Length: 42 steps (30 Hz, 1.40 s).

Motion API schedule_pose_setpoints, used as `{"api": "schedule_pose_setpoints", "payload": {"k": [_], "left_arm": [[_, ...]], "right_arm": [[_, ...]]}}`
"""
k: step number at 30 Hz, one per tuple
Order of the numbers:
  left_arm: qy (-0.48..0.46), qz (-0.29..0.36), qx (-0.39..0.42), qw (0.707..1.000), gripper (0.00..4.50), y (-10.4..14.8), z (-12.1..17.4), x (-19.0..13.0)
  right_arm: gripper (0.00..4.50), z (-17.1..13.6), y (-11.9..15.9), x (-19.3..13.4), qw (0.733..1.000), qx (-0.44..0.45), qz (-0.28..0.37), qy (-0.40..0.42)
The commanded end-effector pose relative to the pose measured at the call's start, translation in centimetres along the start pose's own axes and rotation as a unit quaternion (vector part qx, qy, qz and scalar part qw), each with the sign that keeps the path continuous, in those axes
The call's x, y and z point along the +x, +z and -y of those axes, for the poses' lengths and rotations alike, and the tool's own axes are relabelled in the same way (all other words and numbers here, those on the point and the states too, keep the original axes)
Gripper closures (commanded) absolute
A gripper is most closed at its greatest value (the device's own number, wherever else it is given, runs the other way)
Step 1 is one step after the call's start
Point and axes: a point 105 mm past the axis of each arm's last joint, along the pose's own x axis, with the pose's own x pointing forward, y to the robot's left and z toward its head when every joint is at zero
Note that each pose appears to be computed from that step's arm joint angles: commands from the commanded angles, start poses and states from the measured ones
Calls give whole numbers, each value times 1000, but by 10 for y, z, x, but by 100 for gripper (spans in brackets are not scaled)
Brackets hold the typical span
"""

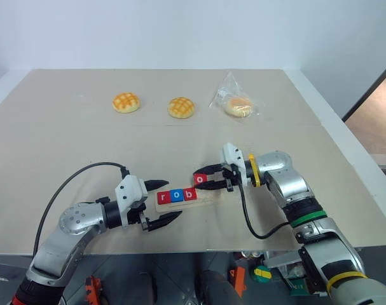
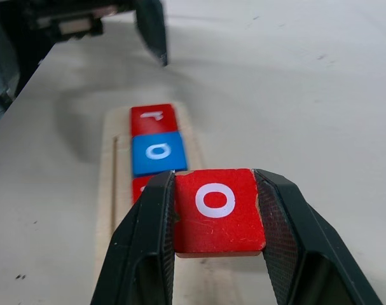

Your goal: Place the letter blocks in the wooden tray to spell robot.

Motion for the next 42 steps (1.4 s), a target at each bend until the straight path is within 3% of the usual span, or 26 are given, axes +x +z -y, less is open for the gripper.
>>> {"api": "schedule_pose_setpoints", "payload": {"k": [1, 19, 42], "left_arm": [[-5, 12, 17, 1000, 0, 8, 0, 1], [-4, 6, 20, 1000, 0, 6, 2, 0], [-1, 4, 20, 1000, 0, 5, 5, 0]], "right_arm": [[277, 2, 8, -7, 1000, -21, 8, -8], [277, -18, -6, 8, 995, -50, -36, 73], [277, -12, -13, 5, 994, -46, -57, 86]]}}
